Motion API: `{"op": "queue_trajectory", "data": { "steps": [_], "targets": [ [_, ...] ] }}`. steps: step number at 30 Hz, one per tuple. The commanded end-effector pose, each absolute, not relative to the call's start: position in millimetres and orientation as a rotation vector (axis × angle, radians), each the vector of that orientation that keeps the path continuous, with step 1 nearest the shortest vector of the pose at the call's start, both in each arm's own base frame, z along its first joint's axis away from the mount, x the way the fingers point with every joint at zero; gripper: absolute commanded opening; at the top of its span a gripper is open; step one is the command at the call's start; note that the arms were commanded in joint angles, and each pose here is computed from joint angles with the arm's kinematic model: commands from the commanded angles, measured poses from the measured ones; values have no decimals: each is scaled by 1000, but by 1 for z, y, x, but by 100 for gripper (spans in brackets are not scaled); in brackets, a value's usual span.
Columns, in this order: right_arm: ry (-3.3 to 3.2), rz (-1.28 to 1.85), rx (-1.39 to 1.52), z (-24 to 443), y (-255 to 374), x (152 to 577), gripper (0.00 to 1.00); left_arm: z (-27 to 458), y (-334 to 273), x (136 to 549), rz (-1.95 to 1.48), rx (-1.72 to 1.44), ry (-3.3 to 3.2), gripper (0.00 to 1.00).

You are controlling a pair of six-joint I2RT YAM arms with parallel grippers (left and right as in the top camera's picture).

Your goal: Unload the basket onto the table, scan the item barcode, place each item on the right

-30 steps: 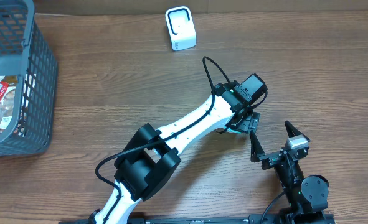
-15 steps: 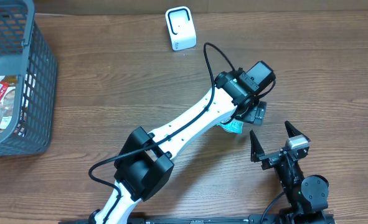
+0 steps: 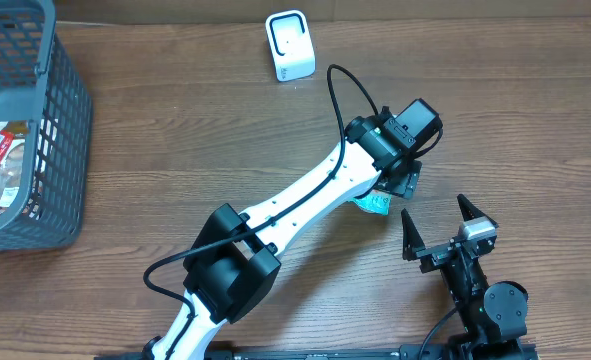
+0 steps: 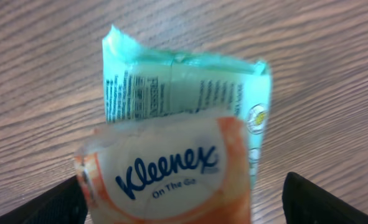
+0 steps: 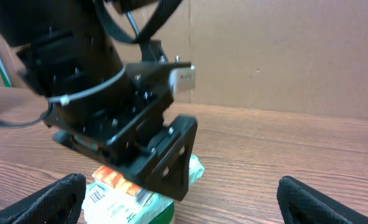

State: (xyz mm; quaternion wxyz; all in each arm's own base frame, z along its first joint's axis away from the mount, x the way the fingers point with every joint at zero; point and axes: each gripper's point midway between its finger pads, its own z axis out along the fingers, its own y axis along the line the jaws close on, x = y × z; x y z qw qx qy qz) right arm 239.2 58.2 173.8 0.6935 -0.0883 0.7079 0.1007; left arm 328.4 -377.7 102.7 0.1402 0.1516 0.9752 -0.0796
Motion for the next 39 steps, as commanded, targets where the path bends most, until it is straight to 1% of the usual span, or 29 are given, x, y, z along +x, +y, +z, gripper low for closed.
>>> {"op": "queue_trajectory", "data": {
  "steps": [1, 3, 4, 6, 9, 11, 13, 29, 34, 39],
  "targets": [
    [1581, 229, -192, 171, 58, 239, 100, 95, -372, 325, -187, 462, 2814, 81],
    [1581, 229, -192, 171, 58, 239, 100, 92, -371, 325, -184, 461, 2817, 70],
    [1581, 229, -192, 171, 58, 239, 100, 92, -371, 325, -183, 461, 2817, 66],
    [1581, 229, -192, 171, 58, 239, 100, 92, -372, 325, -188, 461, 2813, 62],
    [1581, 229, -192, 171, 58, 239, 100, 94, -374, 326, -198, 483, 2802, 59],
    [1581, 229, -192, 171, 58, 239, 100, 97, -375, 326, -199, 499, 2796, 50],
    [1581, 229, -192, 171, 58, 239, 100, 100, -375, 327, -201, 500, 2793, 47],
    [1581, 229, -192, 171, 58, 239, 100, 138, -363, 339, -250, 466, 2731, 49],
    [1581, 229, -192, 171, 58, 239, 100, 137, -342, 352, -218, 406, 2758, 49],
    [1581, 229, -192, 171, 58, 239, 100, 131, -309, 363, -152, 325, 2820, 49]
  ]
}}
